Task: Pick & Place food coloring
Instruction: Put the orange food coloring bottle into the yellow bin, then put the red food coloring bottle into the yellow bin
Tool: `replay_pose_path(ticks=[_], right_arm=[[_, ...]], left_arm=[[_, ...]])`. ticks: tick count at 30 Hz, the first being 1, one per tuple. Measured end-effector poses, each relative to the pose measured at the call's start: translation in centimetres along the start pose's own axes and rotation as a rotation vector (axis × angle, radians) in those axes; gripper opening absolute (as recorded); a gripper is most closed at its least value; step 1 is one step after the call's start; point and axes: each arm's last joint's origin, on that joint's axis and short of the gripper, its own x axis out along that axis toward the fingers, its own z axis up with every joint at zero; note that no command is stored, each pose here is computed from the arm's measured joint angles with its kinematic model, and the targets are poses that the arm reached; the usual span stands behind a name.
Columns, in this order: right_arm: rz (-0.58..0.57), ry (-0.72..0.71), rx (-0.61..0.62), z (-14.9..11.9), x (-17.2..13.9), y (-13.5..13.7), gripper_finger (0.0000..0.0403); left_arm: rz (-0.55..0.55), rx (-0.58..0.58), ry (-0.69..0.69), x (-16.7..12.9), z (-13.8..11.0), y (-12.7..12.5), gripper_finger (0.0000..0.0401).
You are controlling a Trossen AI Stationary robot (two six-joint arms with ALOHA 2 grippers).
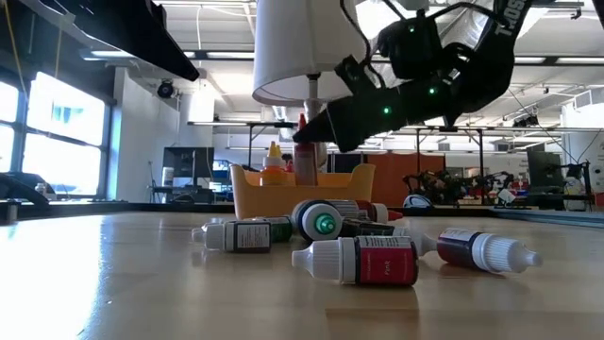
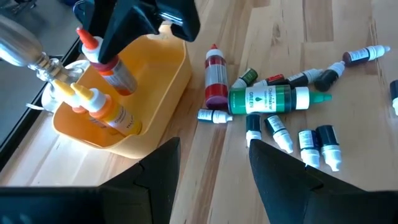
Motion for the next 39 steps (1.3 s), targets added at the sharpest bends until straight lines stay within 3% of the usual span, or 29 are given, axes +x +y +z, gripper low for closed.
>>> replay_pose_path(ticks=[16,29,33,39], right_arm=[[-0.025,0.132,0.076,-1.8,0.4,-2.5,0.0124],[-0.040,0.146,0.060,-1.9,0.4,-2.6,0.0197],[-0.052,0.100,0.009,-1.0,0.2,-2.7,0.0197],[0.014,0.034,-0.022,3.7,-0.9,-2.1,0.0184]], left_arm=[[0.009,0.002,-0.003,0.0,0.0,0.0,0.0188],[0.011,0.002,-0.004,0.0,0.0,0.0,0.0188],[0.011,0.002,-0.004,0.0,0.0,0.0,0.0188],[0.010,0.001,-0.005,0.0,0.0,0.0,0.0188]])
